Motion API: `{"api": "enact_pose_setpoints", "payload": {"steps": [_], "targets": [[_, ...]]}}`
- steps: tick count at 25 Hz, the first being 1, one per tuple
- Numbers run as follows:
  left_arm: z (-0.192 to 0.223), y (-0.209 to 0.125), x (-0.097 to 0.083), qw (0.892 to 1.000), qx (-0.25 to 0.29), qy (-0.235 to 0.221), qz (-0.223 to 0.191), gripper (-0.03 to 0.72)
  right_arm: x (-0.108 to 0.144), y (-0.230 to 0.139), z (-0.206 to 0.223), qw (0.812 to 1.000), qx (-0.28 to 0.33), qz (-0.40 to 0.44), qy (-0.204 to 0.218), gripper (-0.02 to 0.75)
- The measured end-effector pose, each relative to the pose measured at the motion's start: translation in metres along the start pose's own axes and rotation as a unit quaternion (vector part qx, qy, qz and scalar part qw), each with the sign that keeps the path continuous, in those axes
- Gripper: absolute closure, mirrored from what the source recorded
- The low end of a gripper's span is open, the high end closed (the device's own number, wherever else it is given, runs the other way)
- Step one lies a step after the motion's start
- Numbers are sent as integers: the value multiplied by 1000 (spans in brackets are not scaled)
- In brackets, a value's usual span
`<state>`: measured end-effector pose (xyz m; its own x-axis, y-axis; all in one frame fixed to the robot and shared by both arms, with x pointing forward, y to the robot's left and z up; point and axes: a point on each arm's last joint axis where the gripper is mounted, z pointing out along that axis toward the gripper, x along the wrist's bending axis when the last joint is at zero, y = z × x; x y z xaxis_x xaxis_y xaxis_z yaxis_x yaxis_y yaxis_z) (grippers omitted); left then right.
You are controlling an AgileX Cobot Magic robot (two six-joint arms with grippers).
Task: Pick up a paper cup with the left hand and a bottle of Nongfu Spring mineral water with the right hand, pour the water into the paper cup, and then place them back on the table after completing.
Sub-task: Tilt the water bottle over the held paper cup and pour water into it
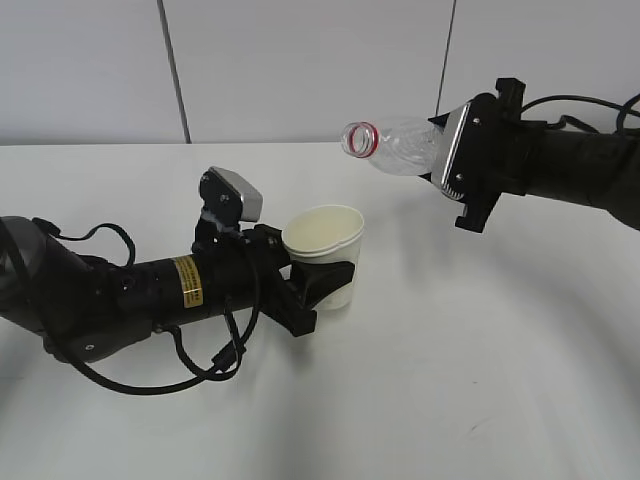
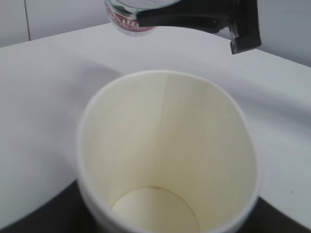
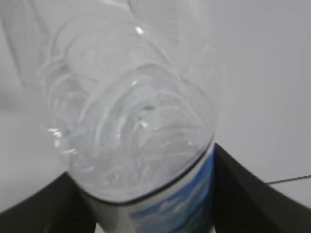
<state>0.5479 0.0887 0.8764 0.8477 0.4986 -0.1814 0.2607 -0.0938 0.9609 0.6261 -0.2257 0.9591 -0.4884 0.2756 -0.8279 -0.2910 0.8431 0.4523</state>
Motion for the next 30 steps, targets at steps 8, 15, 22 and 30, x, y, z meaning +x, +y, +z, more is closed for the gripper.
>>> {"api": "enact_pose_setpoints", "payload": {"steps": [8, 15, 22, 30], "targets": [[0, 2, -2, 1000, -10, -10, 1, 295, 0, 0, 0, 1000, 0, -18, 0, 292], [3, 1, -8, 1000, -9, -20, 3, 295, 0, 0, 0, 999, 0, -45, 0, 292], [3, 1, -9, 1000, -9, -21, 3, 295, 0, 0, 0, 997, 1, -75, 0, 292], [3, 2, -9, 1000, -13, -23, 3, 295, -1, -2, -1, 994, 3, -107, -1, 292]]}}
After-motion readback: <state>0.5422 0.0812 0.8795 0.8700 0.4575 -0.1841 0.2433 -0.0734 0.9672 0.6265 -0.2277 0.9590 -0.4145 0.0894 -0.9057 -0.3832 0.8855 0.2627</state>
